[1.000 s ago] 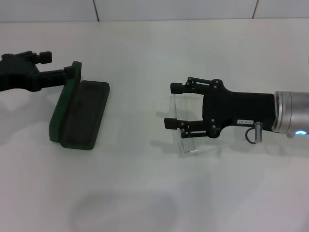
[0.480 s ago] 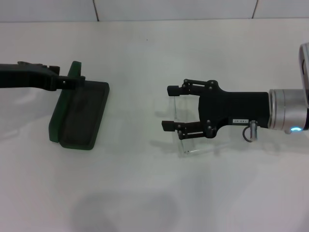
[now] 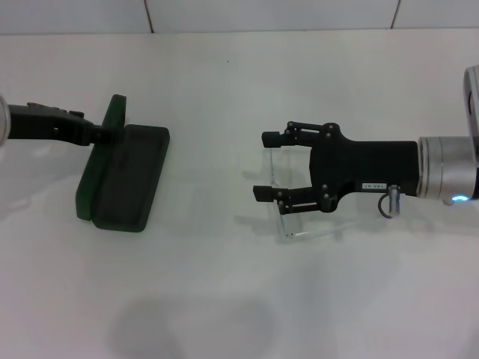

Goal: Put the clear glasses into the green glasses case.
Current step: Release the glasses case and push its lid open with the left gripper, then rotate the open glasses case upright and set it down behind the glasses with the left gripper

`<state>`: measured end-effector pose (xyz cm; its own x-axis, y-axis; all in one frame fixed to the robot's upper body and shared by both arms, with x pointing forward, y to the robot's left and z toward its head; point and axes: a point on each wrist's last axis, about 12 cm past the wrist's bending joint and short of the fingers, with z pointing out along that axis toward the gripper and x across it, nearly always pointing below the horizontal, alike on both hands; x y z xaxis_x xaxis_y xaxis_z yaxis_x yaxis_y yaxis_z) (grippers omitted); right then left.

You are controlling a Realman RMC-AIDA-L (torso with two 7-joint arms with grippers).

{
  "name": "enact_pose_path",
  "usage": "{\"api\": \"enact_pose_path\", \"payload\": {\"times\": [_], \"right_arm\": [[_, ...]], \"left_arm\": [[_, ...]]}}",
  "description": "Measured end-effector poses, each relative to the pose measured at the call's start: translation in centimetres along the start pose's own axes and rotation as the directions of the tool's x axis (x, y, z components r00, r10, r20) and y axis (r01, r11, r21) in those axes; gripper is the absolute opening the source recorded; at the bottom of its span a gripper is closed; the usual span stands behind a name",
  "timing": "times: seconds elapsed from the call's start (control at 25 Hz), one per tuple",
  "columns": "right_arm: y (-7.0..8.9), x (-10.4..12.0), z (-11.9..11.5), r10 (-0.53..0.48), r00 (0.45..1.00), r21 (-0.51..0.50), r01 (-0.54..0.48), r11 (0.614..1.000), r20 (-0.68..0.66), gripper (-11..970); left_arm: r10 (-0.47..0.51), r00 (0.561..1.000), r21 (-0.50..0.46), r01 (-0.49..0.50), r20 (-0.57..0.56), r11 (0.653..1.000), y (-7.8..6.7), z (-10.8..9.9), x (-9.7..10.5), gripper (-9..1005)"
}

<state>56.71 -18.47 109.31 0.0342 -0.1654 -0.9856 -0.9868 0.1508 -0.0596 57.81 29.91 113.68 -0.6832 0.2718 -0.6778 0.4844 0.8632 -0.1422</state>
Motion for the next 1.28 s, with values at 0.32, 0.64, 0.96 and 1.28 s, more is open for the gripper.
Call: {"api": "enact_pose_path", "payload": {"times": [0.32, 0.64, 0.96, 1.28], "right_arm": [[0.0, 0.0, 0.1, -0.002, 1.0, -0.004, 0.002, 1.0, -0.001, 807], [0.1, 0.0, 0.2, 0.0, 1.0, -0.005, 0.0, 1.0, 0.0, 808], [0.2, 0.2, 0.1, -0.001, 1.0, -0.009, 0.001, 1.0, -0.006, 807], [0.5, 0.6, -0.3, 0.01, 1.0, 0.002, -0.01, 1.0, -0.01, 808]], "left_arm": [[-0.002, 1.0, 0.003, 0.002, -0.017, 1.0, 0.0, 0.1, 0.3, 797], [-0.009, 0.999, 0.004, 0.009, -0.039, 1.0, 0.1, 0.4, 0.7, 744], [0.067, 0.994, 0.007, -0.066, -0.089, 0.998, -0.8, 1.3, 0.3, 556], [0.138, 0.988, 0.014, -0.138, -0.065, 0.99, -1.3, 1.6, -1.5, 294]]}}
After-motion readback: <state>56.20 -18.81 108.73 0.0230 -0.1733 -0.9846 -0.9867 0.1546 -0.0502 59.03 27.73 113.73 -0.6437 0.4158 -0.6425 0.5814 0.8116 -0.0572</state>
